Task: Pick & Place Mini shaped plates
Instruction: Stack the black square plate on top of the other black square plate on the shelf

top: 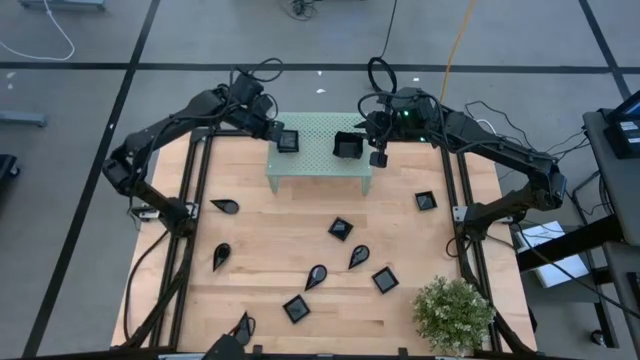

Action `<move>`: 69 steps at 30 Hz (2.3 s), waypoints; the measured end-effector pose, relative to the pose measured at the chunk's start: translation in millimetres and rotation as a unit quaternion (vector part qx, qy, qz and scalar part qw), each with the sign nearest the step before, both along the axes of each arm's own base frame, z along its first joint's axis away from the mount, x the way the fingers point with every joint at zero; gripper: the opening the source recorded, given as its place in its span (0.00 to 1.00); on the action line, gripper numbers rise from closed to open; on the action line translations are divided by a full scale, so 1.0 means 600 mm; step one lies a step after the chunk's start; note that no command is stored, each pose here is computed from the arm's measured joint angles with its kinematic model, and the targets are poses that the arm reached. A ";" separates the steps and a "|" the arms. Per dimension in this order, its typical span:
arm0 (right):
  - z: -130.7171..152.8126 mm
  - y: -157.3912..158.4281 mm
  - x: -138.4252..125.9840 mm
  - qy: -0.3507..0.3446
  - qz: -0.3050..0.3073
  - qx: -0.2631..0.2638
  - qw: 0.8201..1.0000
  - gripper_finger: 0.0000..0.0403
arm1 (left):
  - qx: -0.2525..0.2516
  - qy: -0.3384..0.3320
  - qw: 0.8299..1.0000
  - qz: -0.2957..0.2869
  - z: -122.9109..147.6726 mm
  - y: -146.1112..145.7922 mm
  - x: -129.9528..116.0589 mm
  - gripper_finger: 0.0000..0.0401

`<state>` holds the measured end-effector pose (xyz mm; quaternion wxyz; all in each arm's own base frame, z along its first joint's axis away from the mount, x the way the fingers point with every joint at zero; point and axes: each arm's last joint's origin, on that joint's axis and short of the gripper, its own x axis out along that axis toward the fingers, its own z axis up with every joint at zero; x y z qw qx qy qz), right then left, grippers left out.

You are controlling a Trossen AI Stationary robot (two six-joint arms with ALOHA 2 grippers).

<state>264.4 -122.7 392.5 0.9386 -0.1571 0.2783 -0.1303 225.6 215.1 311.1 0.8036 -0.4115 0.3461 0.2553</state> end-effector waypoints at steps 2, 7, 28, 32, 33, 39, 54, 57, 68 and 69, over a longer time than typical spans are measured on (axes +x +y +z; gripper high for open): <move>0.000 0.000 0.000 0.000 0.000 0.000 1.000 0.16 | 0.006 0.007 1.000 0.005 0.000 -0.001 0.001 0.02; 0.000 0.000 0.000 0.000 0.000 0.000 1.000 0.16 | 0.010 0.015 1.000 0.022 -0.001 0.000 0.001 0.02; 0.000 0.000 0.000 -0.001 0.000 -0.001 1.000 0.16 | 0.010 -0.007 1.000 0.028 0.003 0.001 0.007 0.05; 0.000 0.000 0.000 -0.001 0.000 -0.001 1.000 0.16 | 0.002 -0.034 0.999 0.014 0.007 0.001 0.012 0.02; 0.000 0.000 0.000 -0.001 0.000 -0.001 1.000 0.16 | 0.000 -0.034 0.999 0.012 0.007 -0.001 0.014 0.01; 0.000 0.000 0.000 -0.001 0.000 0.000 1.000 0.16 | -0.007 -0.014 1.000 -0.005 0.003 -0.016 0.020 0.05; -0.001 0.000 0.000 0.003 0.002 -0.002 1.000 0.16 | 0.009 0.002 1.000 0.011 0.002 -0.016 0.020 0.06; -0.001 0.000 0.000 0.004 0.002 -0.002 1.000 0.16 | 0.005 -0.003 1.000 0.003 0.002 -0.017 0.021 0.09; -0.001 0.000 0.000 0.004 0.002 -0.002 1.000 0.16 | 0.091 -0.033 0.970 -0.224 0.012 -0.073 0.054 0.26; -0.001 0.000 0.000 0.003 0.002 -0.002 1.000 0.16 | 0.109 -0.029 0.963 -0.243 0.012 -0.080 0.059 0.28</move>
